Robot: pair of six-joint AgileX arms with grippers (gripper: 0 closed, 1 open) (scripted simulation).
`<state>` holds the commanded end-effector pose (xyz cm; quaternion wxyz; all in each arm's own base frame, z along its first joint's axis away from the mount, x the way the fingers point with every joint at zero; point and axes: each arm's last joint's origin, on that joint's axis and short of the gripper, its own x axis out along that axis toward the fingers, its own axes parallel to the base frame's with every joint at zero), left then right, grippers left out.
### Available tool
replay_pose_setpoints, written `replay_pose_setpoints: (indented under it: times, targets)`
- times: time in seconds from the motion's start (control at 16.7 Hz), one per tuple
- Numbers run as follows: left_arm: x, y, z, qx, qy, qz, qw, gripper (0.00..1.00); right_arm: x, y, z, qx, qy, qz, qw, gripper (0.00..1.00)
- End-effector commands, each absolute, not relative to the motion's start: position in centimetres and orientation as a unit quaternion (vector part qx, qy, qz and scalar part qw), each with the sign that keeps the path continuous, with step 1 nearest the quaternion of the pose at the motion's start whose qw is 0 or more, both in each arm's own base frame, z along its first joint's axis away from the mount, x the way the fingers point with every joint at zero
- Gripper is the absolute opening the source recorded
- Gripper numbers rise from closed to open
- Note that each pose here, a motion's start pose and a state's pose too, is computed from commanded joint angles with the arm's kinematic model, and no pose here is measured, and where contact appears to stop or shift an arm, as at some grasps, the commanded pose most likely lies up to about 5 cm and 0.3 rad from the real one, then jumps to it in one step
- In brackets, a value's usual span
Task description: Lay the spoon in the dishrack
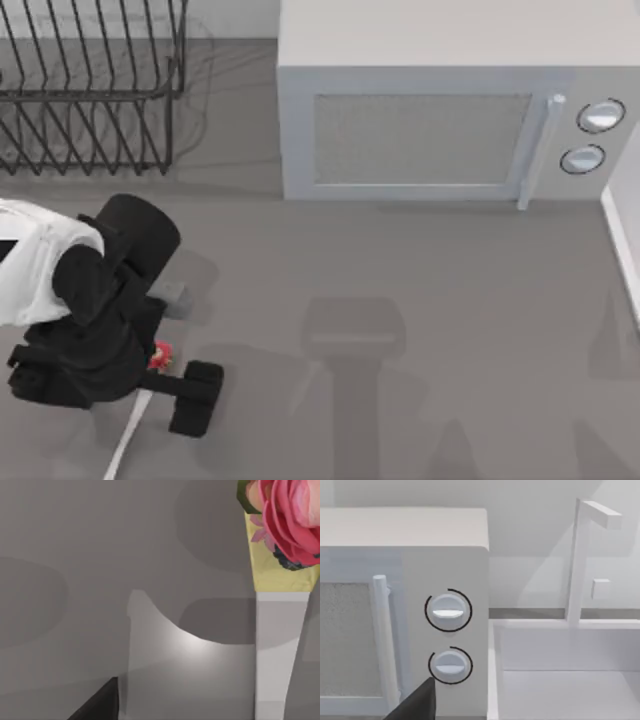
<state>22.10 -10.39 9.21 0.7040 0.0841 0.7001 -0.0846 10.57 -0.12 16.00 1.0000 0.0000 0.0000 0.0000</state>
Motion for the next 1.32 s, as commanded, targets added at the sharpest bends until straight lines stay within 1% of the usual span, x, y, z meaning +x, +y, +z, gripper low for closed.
replay_pose_setpoints:
  times: [0.42,0.48,0.9,0.96,1.14,1.32]
  targets:
    - [22.1,-10.4,9.2,0.084,0.700,-0.085,0.704,0.02,10.6,-0.1,16.0,0.000,0.000,0.000,1.000,1.00]
    - [22.1,-10.4,9.2,0.084,0.700,-0.085,0.704,0.00,10.6,-0.1,16.0,0.000,0.000,0.000,1.000,1.00]
    - [22.1,-10.4,9.2,0.084,0.700,-0.085,0.704,0.00,10.6,-0.1,16.0,0.000,0.000,0.000,1.000,1.00]
    - [22.2,-10.5,11.4,0.082,0.687,-0.086,0.717,0.00,10.6,-0.1,16.0,0.000,0.000,0.000,1.000,1.00]
    - [22.7,-10.7,12.2,0.082,0.686,-0.086,0.718,0.00,10.6,-0.1,16.0,0.000,0.000,0.000,1.000,1.00]
    - [24.0,-11.4,15.4,0.079,0.682,-0.086,0.721,0.00,10.6,-0.1,16.0,0.000,0.000,0.000,1.000,1.00]
